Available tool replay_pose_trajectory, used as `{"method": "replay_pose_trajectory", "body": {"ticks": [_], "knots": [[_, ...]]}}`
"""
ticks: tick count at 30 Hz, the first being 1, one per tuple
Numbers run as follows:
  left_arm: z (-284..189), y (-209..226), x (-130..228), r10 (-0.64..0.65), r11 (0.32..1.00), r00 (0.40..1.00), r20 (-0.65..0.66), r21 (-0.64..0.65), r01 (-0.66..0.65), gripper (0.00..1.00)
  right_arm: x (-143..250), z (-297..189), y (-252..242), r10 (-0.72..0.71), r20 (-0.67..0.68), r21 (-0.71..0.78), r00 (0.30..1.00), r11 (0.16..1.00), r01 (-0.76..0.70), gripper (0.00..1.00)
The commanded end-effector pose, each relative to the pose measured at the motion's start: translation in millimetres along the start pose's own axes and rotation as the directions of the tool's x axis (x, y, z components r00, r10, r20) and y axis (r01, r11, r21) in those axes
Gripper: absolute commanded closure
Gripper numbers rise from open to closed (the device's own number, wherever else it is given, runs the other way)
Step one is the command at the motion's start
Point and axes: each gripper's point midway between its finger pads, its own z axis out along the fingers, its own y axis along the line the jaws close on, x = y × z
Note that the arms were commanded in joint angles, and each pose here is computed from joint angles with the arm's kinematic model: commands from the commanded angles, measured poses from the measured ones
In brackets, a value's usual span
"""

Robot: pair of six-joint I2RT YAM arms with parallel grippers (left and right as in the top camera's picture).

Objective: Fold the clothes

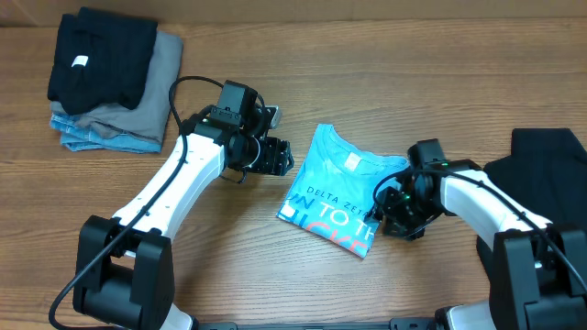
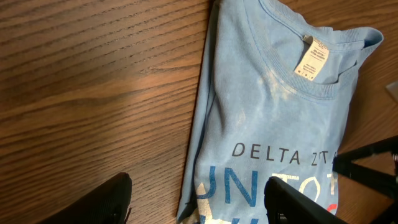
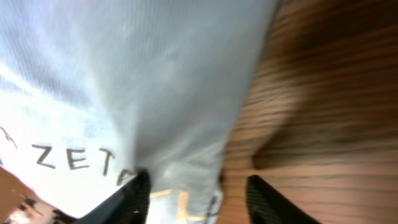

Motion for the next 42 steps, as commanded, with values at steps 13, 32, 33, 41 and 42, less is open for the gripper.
{"method": "replay_pose_trajectory", "body": {"ticks": [13, 32, 33, 41, 42], "knots": [[5.0, 1.2, 2.5, 0.022, 1.000, 1.000, -0.011, -0.003, -0.022, 0.28, -41.6, -33.8, -37.9, 0.012, 0.183, 0.237, 0.983, 0.970, -0.056, 0.96], [50.4, -13.2, 28.0, 0.001, 0.992, 0.987, -0.161, 0.124, 0.019, 0.20, -41.9, -63.3, 41.6, -0.145, 0.117, -0.012, 0.982, 0.989, 0.148, 0.67], [57.3, -13.6, 30.8, -0.005, 0.989, 0.984, -0.180, 0.143, 0.031, 0.21, -38.5, -55.5, 40.8, -0.144, 0.103, -0.019, 0.984, 0.989, 0.146, 0.68], [90.1, -18.7, 33.4, -0.009, 0.965, 0.977, -0.215, 0.254, 0.065, 0.19, -23.0, -7.0, 18.7, -0.025, 0.065, -0.047, 0.998, 0.998, 0.028, 0.80], [92.8, -17.4, 35.4, -0.013, 0.965, 0.975, -0.224, 0.252, 0.070, 0.19, -20.5, -1.9, 14.3, -0.010, 0.060, -0.046, 0.998, 0.999, 0.013, 0.81]]}}
